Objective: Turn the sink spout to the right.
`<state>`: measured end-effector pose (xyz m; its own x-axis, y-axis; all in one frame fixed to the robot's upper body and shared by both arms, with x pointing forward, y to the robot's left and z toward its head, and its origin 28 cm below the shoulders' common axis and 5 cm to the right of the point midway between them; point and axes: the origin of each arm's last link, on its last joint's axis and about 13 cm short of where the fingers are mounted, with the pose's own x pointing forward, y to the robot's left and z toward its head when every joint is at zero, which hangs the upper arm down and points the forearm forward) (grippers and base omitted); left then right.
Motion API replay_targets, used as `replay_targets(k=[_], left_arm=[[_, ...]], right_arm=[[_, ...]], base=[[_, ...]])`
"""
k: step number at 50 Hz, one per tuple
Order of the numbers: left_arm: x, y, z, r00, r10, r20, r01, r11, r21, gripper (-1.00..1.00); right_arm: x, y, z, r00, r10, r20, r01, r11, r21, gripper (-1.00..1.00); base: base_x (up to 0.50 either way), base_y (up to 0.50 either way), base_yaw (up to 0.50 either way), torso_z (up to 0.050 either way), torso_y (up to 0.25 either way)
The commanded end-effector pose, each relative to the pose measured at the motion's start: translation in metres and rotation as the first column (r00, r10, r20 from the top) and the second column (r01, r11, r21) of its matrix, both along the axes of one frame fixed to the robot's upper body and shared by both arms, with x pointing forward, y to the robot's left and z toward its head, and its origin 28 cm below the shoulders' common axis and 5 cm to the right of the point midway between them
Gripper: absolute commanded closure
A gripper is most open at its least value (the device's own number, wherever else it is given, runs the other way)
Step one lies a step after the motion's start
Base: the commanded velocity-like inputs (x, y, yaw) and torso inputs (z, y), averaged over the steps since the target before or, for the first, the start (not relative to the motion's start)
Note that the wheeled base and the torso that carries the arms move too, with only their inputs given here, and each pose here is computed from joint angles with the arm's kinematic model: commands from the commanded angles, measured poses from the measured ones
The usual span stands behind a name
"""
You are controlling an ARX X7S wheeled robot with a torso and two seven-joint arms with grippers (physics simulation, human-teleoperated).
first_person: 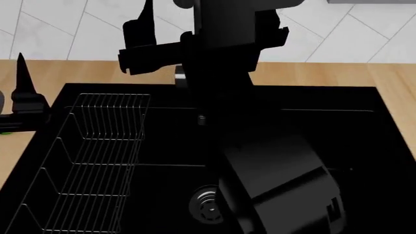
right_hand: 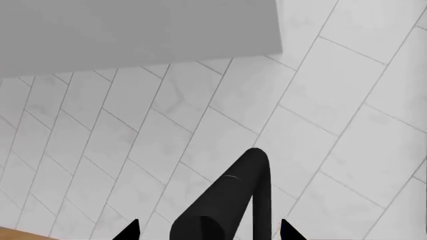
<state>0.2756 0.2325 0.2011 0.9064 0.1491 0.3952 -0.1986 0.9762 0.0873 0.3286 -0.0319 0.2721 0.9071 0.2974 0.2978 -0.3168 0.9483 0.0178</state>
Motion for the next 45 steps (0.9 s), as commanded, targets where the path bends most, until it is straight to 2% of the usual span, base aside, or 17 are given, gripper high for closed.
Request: replay_targets(k=[1,45], left_arm=[[0.000,0.000,0.000,1.000,0.003,0.004,-0.003,1.000,0.001,-1.00],[-0.001,0.000,0.001,1.000,-0.008,0.014,0.008,1.000,-0.012,-1.00]], right_arm=[[0.007,0.003,-0.005,1.000,0.009,-0.010,-0.009,1.000,0.013,-1.00],[0.024,-0.002,-0.003,0.999,-0.032,-0.002,0.032,0.999,0.015,-1.00]], base=[[0.00,0.00,0.00,0.000,0.000],[0.00,0.00,0.00,0.000,0.000]])
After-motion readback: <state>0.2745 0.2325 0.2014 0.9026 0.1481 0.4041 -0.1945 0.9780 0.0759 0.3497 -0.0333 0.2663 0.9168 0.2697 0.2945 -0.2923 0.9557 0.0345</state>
